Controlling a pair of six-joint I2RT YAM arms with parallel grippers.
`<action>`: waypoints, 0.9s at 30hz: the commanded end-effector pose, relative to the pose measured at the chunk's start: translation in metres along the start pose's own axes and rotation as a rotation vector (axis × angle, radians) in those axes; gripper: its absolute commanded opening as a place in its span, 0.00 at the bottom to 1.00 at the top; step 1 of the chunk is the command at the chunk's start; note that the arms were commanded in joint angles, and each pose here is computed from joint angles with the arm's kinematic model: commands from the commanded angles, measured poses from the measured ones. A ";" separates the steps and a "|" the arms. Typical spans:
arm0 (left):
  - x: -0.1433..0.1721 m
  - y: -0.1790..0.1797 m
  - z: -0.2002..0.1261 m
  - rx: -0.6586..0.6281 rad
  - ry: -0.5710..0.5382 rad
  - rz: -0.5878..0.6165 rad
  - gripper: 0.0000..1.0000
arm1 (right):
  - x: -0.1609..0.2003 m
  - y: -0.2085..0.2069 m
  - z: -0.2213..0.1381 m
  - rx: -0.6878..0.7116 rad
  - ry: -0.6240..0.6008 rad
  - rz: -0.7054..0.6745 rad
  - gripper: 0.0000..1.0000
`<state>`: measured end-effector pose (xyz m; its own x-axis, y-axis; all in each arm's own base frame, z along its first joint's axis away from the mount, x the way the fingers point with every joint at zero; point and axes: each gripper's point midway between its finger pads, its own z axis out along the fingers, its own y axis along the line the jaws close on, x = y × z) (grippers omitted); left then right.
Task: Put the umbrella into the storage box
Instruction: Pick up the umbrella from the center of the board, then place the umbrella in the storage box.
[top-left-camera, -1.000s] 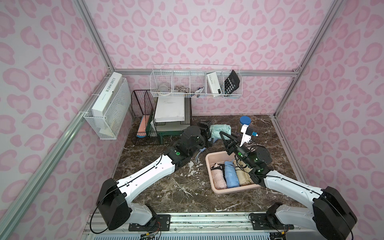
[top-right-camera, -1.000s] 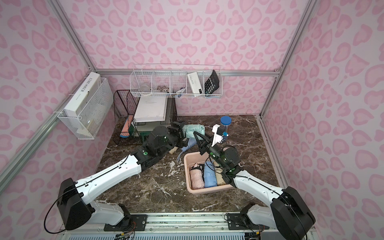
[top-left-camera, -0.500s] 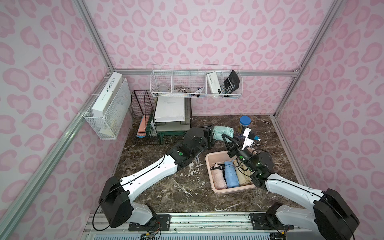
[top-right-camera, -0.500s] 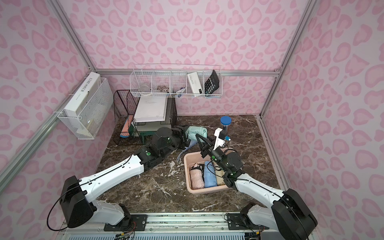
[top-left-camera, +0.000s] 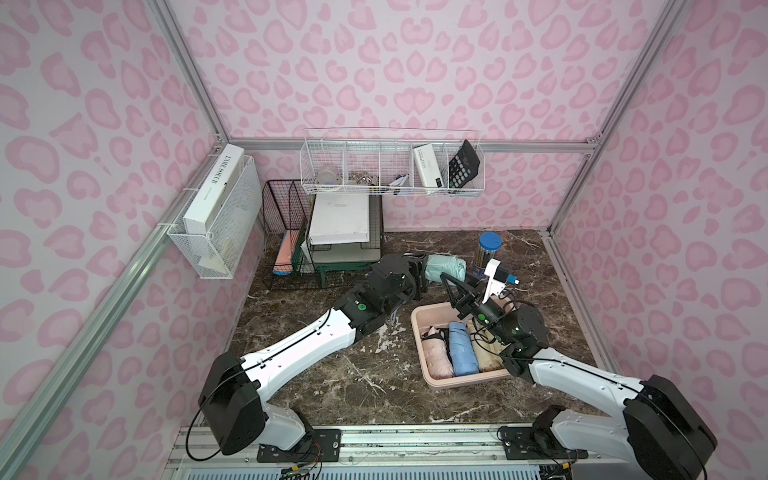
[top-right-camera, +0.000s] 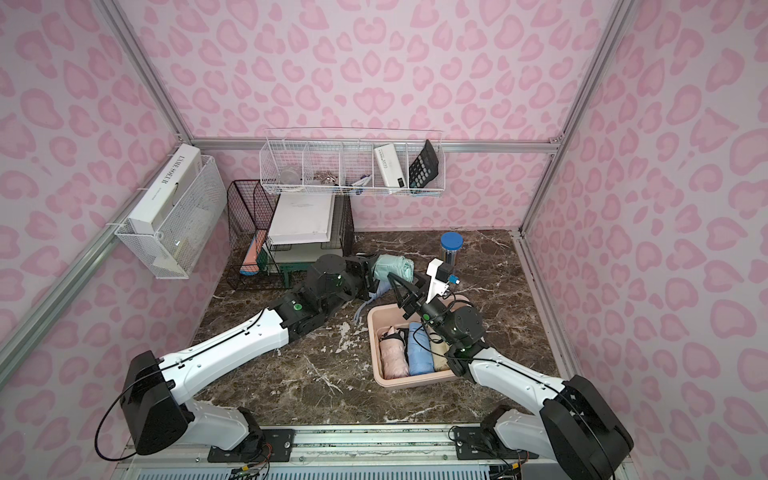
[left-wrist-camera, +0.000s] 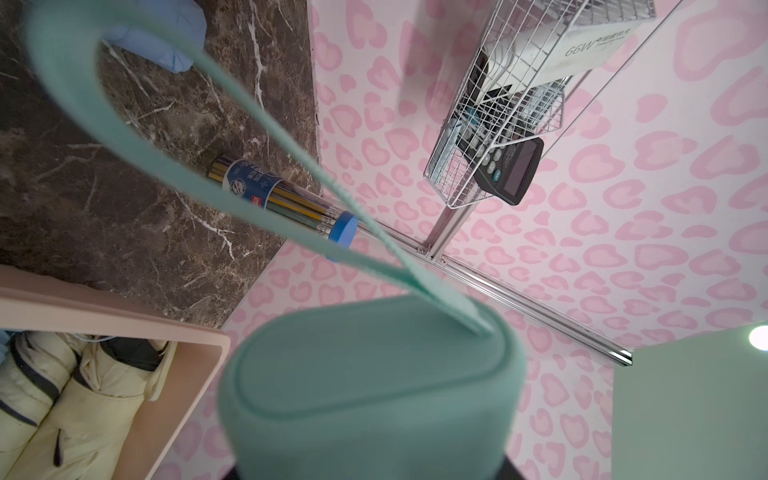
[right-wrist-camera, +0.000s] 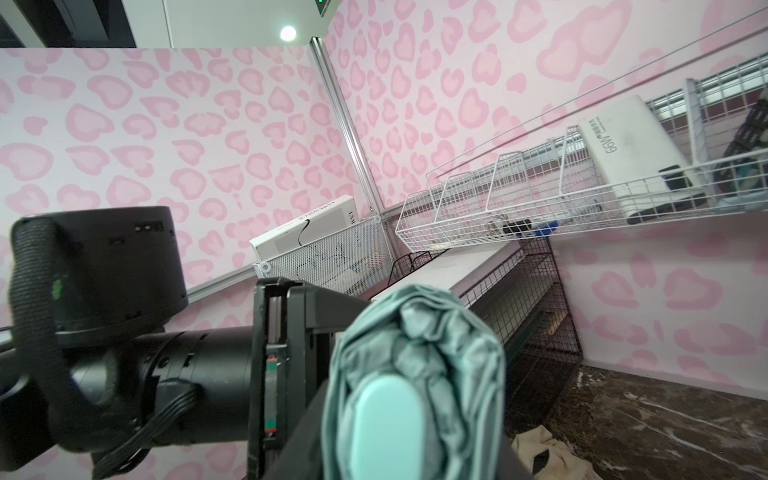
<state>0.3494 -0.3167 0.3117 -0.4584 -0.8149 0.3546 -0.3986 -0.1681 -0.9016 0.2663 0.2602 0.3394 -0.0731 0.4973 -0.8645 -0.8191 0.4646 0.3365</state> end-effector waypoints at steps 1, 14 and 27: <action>-0.005 -0.003 -0.008 -0.012 -0.035 0.062 0.38 | -0.002 0.012 -0.004 -0.051 0.015 -0.056 0.60; -0.010 0.038 -0.041 -0.340 -0.003 0.413 0.29 | -0.008 -0.023 -0.051 0.242 0.217 -0.158 0.83; 0.059 0.094 -0.041 -0.596 0.250 0.840 0.29 | -0.044 -0.040 -0.113 0.498 0.163 -0.133 0.80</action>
<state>0.2647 -0.3469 0.2696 -0.8392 -0.5084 -0.1929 -0.2541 0.6803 -0.6875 0.2374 0.1522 0.3313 -0.0778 0.3146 -0.9460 -0.5384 0.7853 0.3055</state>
